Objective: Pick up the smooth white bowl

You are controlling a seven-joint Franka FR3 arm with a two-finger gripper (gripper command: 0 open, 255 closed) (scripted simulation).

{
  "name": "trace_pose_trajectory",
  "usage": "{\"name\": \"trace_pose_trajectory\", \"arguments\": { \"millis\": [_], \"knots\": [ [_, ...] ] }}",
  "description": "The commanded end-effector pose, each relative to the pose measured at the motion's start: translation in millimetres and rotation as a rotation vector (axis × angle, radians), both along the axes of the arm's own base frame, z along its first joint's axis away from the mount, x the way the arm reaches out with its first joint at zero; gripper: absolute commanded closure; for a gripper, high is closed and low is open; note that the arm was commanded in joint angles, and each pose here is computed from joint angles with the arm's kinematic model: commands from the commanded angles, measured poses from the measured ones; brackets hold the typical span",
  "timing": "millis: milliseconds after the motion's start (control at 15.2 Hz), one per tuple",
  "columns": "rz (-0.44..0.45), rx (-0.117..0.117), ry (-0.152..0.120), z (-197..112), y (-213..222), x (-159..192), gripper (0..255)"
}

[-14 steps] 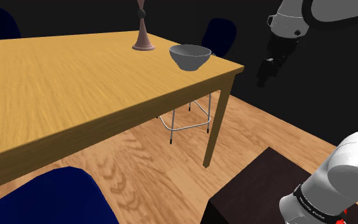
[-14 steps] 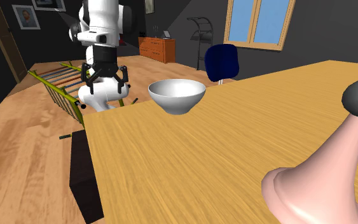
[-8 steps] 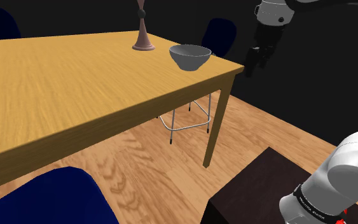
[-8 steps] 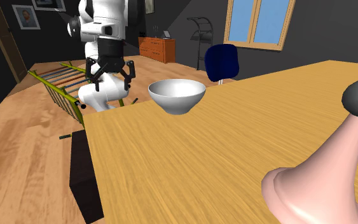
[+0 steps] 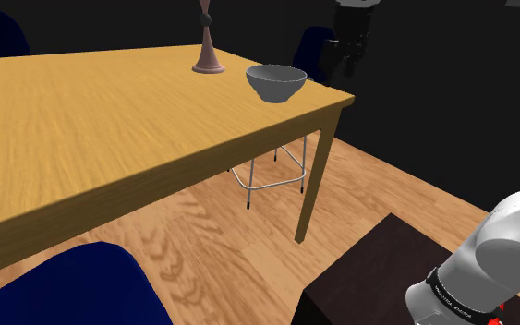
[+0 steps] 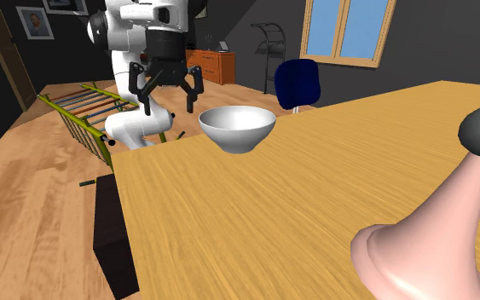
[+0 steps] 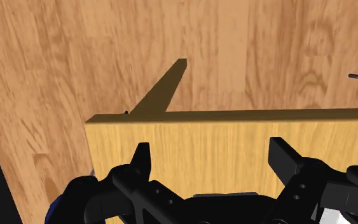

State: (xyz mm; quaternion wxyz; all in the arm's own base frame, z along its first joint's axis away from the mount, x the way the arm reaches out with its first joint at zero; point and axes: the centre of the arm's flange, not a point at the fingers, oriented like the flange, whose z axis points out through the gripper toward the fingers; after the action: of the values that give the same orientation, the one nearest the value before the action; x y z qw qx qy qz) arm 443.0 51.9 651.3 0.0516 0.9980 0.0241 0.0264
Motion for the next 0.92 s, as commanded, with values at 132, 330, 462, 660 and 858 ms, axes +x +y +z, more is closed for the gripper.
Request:
{"name": "trace_pose_trajectory", "arguments": {
  "millis": [132,330,462,660,858],
  "knots": [
    [-0.010,0.026,0.003,27,12,48,0],
    [-0.017,0.044,0.006,45,20,82,0],
    [-0.022,0.057,0.008,56,26,106,0],
    [-0.024,0.061,0.008,50,28,114,0],
    [-0.024,0.061,0.008,34,28,114,0]
  ]
}}
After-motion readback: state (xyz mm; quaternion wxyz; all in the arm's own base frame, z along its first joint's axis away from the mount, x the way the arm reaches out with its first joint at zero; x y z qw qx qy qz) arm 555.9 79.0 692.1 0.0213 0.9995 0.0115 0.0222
